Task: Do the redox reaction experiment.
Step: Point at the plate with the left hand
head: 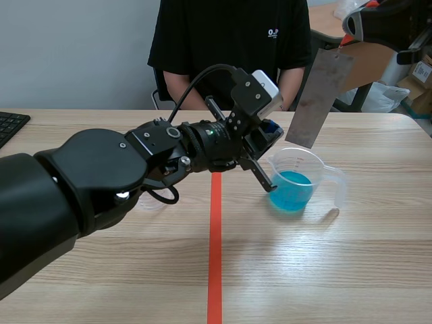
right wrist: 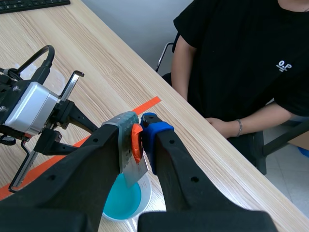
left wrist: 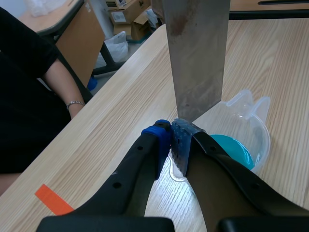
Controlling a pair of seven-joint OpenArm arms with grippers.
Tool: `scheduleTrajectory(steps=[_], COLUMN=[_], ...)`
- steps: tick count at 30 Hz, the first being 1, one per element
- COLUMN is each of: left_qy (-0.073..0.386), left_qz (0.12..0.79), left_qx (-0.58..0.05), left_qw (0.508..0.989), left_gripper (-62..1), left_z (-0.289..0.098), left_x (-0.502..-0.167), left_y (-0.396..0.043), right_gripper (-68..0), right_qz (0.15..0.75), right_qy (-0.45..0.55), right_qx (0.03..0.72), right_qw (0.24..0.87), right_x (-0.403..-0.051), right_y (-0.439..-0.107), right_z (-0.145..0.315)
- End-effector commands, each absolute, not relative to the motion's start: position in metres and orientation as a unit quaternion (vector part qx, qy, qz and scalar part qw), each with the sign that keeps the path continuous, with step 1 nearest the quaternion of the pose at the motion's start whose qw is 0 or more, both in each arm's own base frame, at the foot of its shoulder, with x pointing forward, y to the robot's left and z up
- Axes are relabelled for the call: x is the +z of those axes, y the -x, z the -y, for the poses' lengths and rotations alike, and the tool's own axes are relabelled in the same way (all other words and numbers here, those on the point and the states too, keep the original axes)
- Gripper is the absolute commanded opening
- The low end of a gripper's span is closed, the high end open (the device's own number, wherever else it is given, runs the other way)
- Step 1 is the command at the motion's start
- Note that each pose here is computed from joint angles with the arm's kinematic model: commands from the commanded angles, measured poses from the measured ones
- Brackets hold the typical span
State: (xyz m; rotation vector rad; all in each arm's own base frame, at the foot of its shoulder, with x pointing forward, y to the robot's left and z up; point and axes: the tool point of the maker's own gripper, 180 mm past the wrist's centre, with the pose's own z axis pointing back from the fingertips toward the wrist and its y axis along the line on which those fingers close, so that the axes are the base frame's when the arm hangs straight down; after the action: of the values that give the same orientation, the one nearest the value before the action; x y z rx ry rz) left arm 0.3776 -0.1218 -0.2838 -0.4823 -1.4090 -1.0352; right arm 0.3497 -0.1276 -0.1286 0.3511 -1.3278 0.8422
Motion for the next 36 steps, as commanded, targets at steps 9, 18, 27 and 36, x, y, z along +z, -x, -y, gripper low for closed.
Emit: scheduleTrajectory(steps=[9, 18, 27, 36], left_qy=[0.214, 0.214, 0.214, 0.216], left_qz=[0.621, 0.622, 0.622, 0.622], left_qx=[-0.445, -0.445, -0.445, -0.446], left_qw=[0.608, 0.608, 0.607, 0.606], left_gripper=[-56.5, -56.5, -56.5, -56.5], left_z=[0.1231, 0.1232, 0.1234, 0.123], left_x=[-0.2781, -0.278, -0.2775, -0.2778], left_y=[-0.381, -0.381, -0.3809, -0.3802], right_gripper=[-66.0, -66.0, -66.0, -66.0], right_qz=[0.613, 0.613, 0.613, 0.611], right_qy=[-0.15, -0.15, -0.15, -0.148], right_qx=[0.379, 0.379, 0.379, 0.38], right_qw=[0.676, 0.677, 0.677, 0.679], right_x=[-0.1098, -0.1099, -0.1099, -0.1112], right_y=[-0.3523, -0.3523, -0.3523, -0.3524], right_z=[0.1294, 0.1294, 0.1294, 0.1299])
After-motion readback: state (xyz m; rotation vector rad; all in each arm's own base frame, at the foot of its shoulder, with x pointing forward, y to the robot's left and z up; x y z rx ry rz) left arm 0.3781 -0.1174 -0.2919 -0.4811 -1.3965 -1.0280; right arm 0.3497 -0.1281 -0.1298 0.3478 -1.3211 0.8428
